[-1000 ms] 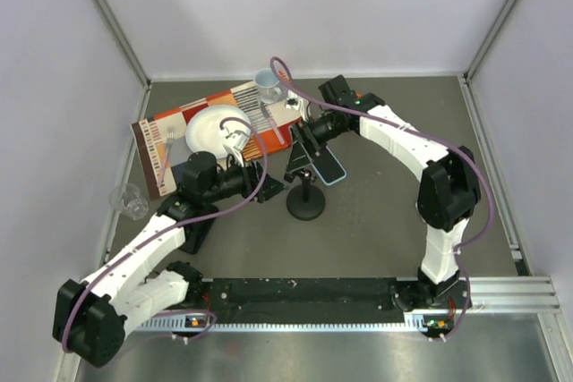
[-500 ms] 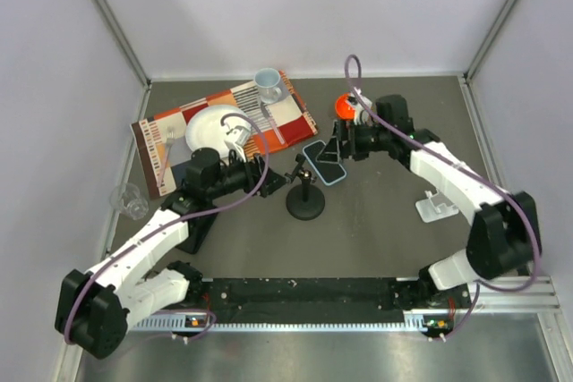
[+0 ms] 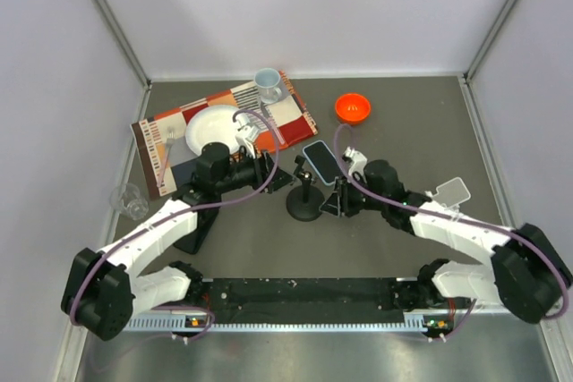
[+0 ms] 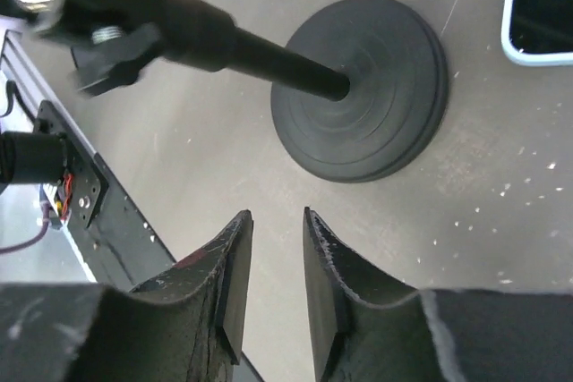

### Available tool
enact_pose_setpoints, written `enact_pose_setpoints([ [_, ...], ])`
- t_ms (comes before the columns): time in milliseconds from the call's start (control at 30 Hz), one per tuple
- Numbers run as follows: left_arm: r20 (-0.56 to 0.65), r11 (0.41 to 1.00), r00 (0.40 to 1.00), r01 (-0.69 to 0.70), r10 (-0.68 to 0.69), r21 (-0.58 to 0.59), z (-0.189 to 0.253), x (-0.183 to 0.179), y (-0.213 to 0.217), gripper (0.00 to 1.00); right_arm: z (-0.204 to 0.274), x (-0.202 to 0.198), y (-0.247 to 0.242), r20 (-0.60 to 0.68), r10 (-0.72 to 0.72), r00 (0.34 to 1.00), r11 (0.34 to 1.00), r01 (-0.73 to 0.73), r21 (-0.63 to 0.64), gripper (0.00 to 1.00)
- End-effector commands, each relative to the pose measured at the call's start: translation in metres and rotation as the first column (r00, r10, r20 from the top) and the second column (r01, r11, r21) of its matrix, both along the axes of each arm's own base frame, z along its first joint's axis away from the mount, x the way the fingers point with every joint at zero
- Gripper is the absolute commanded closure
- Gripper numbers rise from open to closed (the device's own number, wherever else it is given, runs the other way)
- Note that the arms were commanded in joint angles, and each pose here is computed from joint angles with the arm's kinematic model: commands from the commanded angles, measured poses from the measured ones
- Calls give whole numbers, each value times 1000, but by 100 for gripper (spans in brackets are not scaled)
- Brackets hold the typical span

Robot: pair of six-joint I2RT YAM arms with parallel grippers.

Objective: Place the phone on the phone stand

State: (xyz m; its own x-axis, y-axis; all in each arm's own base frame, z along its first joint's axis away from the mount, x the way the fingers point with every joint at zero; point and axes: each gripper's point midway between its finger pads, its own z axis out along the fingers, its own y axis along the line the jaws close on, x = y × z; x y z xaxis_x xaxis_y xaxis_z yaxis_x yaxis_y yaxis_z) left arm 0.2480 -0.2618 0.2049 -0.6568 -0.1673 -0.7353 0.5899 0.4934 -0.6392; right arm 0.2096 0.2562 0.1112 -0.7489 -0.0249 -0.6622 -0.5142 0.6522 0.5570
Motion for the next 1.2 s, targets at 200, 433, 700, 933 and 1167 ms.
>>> enact_pose_setpoints([
  [200,77,997,996,48,-43,-57,29,-16,-11,49,27,55,59,46,-75,996,984,66,165,66],
  [433,18,991,997,72,-70,-110,18,-31,-24,53,42,75,71,65,-83,994,985,72,156,64],
  [700,-15,988,997,75,-78,-138,12,-32,-39,52,53,99,92,81,-38,996,994,29,107,62],
  [933,-11,989,997,77,-79,-123,16,-31,-42,48,43,112,79,73,-90,993,996,90,-7,53],
  [1167,81,998,996,28,-24,-57,32,-38,-20,35,36,115,28,104,-156,982,980,167,-107,42],
])
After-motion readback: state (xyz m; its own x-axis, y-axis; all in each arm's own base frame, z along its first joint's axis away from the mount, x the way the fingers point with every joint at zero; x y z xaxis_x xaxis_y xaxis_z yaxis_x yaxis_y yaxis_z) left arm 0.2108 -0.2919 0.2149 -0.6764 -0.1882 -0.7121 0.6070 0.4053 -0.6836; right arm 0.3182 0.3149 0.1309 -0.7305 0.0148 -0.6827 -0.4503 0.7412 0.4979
